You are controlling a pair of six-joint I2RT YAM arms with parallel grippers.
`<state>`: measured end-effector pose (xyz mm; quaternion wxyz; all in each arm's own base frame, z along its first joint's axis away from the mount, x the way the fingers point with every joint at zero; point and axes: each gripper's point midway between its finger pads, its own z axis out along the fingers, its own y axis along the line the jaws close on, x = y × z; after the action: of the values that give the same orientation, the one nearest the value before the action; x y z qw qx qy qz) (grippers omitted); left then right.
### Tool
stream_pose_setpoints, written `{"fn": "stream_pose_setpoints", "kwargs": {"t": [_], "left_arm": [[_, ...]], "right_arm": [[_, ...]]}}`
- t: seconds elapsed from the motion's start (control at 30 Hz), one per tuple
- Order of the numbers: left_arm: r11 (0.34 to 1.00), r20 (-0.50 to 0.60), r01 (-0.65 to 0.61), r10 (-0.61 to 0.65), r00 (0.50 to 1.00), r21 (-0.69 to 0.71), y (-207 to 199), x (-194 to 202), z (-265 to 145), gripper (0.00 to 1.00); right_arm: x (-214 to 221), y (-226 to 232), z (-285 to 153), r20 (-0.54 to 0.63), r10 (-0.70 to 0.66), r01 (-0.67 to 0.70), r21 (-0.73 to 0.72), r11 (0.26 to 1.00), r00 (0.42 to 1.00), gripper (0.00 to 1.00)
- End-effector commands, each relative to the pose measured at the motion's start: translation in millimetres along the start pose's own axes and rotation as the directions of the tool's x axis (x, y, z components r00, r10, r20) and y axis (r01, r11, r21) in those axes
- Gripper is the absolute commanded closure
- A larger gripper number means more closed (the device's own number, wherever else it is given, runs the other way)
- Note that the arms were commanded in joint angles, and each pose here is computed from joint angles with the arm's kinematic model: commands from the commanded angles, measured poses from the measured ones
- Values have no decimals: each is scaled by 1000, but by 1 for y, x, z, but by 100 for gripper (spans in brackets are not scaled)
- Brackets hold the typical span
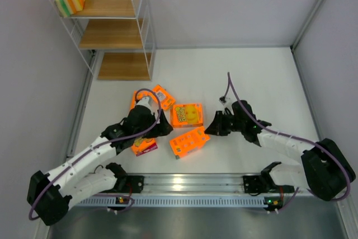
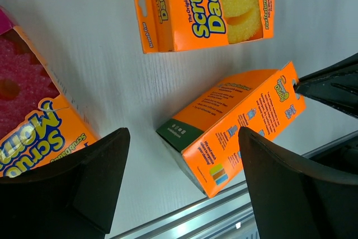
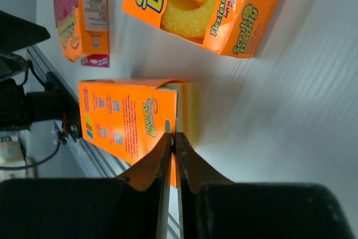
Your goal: Place and organize the cleaning sponges onto the shelf
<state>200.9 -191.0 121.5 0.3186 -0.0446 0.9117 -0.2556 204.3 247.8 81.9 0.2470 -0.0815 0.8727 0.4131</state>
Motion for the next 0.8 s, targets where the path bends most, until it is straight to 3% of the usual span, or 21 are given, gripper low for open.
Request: {"fn": "stream_pose_setpoints", "kwargs": {"t": [0.0,0.2,0.33,0.43,0.53,0.57,0.63,0.67,0.77], "left_arm": [[1000,20,-4,3,1000,30,-5,-3,-4,15],[998,9,-4,3,1000,62,-11,-1,-9,15],[997,54,-14,9,998,78,-18,-14,-18,14],[994,80,-33,25,996,100,-28,-26,-24,14],[994,105,-48,38,994,95,-30,-34,-29,14],[994,114,-53,42,993,95,-31,-37,-31,13],[995,130,-67,57,990,78,-29,-41,-35,12],[994,142,-71,59,988,79,-32,-46,-38,12],[996,157,-75,67,985,49,-28,-51,-43,11]], "right_arm": [[-20,25,-1,56,-40,43,-57,997,998,97],[-41,42,-26,125,-49,46,30,999,991,100],[-106,68,-94,396,-149,87,171,981,906,100],[-129,97,-135,495,-192,122,170,978,847,100],[-132,102,-137,476,-202,117,203,972,856,100],[-120,89,-124,402,-209,107,262,959,891,100],[-122,78,-120,386,-219,77,352,933,896,100],[-107,72,-109,316,-224,86,398,913,922,100],[-97,81,-100,313,-192,45,422,905,930,100]]}}
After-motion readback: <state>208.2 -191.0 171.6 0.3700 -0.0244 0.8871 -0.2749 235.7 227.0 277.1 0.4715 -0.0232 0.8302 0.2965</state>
